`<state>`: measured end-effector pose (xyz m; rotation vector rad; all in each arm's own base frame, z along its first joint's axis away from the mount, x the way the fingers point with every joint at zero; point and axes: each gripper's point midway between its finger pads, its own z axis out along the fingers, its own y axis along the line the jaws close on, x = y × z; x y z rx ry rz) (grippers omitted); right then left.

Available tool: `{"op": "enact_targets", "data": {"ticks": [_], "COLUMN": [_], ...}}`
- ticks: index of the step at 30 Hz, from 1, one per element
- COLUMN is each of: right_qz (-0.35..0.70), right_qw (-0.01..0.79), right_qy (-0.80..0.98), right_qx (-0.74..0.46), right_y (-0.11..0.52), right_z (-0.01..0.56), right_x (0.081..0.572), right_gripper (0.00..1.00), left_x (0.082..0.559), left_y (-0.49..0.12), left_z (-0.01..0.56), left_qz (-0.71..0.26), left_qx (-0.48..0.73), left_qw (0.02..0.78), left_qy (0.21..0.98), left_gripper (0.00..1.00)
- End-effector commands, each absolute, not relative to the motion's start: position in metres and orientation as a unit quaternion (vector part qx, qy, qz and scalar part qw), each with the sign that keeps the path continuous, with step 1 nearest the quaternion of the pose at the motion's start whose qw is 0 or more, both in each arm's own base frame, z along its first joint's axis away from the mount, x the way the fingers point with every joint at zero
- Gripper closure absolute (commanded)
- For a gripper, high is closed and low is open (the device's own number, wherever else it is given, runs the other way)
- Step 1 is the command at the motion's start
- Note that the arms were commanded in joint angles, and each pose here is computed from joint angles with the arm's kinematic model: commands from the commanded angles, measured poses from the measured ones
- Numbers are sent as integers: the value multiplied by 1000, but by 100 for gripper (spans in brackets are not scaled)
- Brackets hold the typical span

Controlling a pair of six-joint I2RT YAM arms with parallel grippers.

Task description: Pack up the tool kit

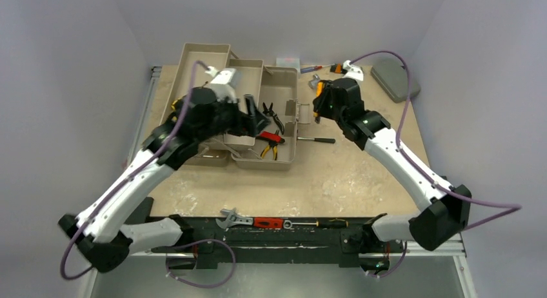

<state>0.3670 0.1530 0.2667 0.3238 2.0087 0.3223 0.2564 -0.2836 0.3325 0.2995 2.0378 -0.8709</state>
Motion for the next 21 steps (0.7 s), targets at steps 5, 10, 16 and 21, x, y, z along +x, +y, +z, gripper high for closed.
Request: {"op": "enact_targets", "data": {"ticks": [5, 10, 16, 21], "right_qz": [275, 319, 308, 299], "right_qw": [512, 501, 500, 484], "right_qy": [809, 802, 809, 822], "right_qx": [87, 57, 26, 13], "right_y": [279, 344, 395, 408], "right_z": [302, 307, 301, 281], "right_x": [393, 400, 409, 415], "right_gripper": [100, 100, 97, 76], "left_x": [225, 214, 210, 203], "left_y": [-151, -91, -57, -48], "left_z": [336, 332, 321, 321], "left_qz": [-195, -69, -16, -21], "left_qx": [93, 83, 52, 42], "left_qw": [496, 515, 563, 592], "left_qy": [841, 850, 825, 805], "left_gripper": [20, 20, 20, 20]}}
